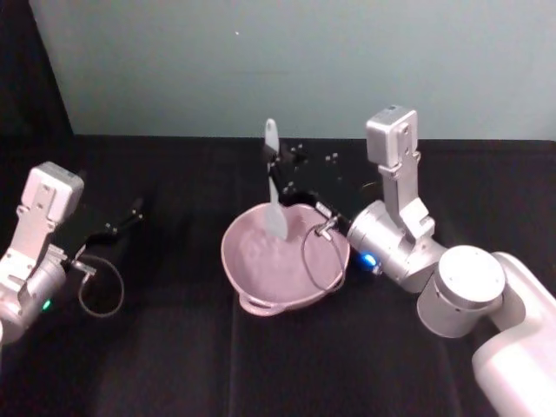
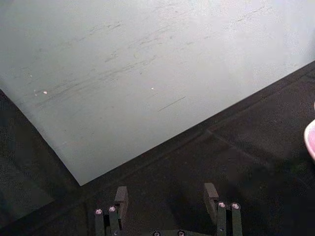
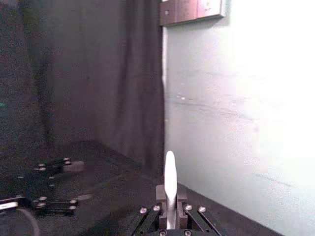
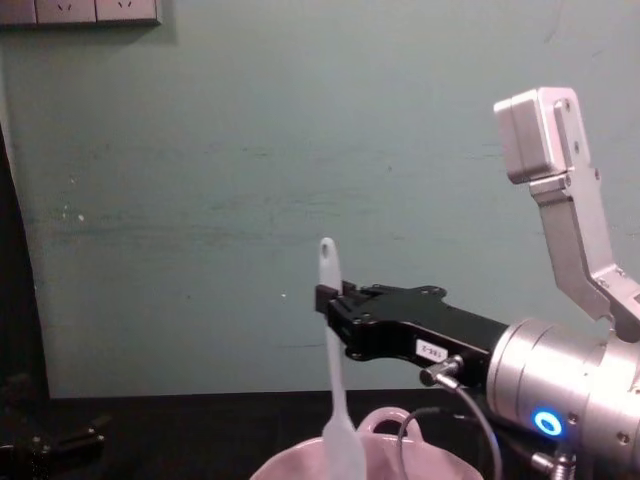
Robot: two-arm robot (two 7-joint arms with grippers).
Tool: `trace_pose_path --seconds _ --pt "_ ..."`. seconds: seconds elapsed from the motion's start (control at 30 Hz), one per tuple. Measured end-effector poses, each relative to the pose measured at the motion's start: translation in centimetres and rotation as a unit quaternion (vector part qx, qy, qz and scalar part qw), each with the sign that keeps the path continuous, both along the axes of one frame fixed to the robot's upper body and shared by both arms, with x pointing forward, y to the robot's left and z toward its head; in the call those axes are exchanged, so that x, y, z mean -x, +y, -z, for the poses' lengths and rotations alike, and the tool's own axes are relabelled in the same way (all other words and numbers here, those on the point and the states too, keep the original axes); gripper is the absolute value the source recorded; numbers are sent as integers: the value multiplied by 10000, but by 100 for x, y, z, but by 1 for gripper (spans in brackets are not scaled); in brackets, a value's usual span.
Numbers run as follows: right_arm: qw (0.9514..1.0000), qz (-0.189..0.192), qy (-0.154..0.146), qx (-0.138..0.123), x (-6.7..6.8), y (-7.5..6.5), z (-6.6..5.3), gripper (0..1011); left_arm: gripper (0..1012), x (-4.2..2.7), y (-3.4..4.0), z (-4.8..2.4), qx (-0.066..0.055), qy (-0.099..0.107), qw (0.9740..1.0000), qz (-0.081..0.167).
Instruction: Use the one hand to pick up the spoon and stir the clear water in the bowl.
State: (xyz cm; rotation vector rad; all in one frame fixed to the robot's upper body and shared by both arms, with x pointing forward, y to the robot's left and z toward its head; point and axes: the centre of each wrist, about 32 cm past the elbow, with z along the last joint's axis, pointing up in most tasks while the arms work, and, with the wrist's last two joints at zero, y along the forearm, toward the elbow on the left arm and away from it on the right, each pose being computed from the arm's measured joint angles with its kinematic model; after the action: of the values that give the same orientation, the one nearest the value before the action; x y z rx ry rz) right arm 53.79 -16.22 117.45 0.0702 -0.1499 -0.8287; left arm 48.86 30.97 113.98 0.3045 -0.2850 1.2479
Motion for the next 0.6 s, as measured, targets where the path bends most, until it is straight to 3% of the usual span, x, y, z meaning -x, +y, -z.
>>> trace_pose_path --seconds 0.27,0.43,0.6 --pt "9997 93 -48 208 -3 -216 -26 120 1011 0 0 0 0 0 10000 0" --pt "9993 -255 135 238 168 -376 -77 119 1011 0 0 0 0 0 10000 0" --pt "9981 -532 271 146 293 -389 -109 120 1010 0 0 0 0 0 10000 0"
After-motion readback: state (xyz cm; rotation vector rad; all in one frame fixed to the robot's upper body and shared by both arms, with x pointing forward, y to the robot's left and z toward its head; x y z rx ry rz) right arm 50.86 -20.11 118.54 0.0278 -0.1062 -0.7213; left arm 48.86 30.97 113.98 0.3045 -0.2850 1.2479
